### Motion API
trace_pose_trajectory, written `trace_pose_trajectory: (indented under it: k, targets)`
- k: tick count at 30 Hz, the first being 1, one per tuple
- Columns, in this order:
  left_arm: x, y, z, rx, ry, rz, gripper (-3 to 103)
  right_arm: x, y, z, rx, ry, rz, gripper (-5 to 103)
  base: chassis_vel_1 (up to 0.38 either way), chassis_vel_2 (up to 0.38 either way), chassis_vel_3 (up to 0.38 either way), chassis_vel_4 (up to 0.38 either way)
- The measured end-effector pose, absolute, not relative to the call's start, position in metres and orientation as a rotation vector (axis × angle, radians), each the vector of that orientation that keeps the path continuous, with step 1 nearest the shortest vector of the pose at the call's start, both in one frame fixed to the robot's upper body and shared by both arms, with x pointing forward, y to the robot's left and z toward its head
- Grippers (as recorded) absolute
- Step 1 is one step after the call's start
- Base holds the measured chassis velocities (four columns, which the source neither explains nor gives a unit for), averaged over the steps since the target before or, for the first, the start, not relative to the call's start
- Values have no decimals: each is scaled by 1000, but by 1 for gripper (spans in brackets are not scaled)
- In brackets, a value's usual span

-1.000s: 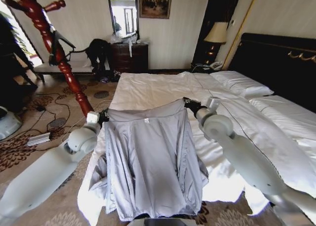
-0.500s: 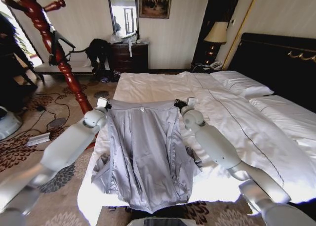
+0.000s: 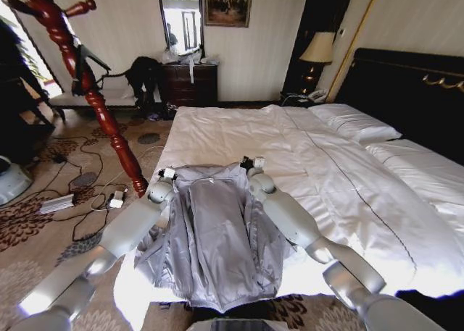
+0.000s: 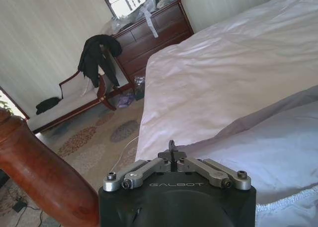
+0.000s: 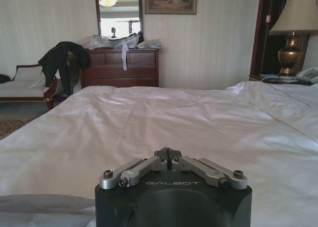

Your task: Pick up the clothes from the bed and hang them on the clothes hanger.

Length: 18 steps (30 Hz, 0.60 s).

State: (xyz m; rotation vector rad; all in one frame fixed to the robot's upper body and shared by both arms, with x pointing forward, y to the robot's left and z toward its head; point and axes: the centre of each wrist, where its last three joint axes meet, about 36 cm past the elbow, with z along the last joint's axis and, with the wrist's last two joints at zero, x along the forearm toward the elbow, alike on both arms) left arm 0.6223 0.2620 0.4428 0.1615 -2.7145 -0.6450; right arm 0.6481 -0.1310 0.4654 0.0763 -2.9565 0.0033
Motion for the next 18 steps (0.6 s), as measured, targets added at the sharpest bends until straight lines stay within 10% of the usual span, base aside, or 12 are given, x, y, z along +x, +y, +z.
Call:
trace_pose_trajectory:
  k: [7,18]
  targets:
    - [617,260,441,142,-2682,-599,20,640,-137,441,67,-2919,57,-1,0,0,0,0]
    - [590,275,436,116,-2701,-426,64,627,-162,432,53,-2887,-15,42,0,0,0,0]
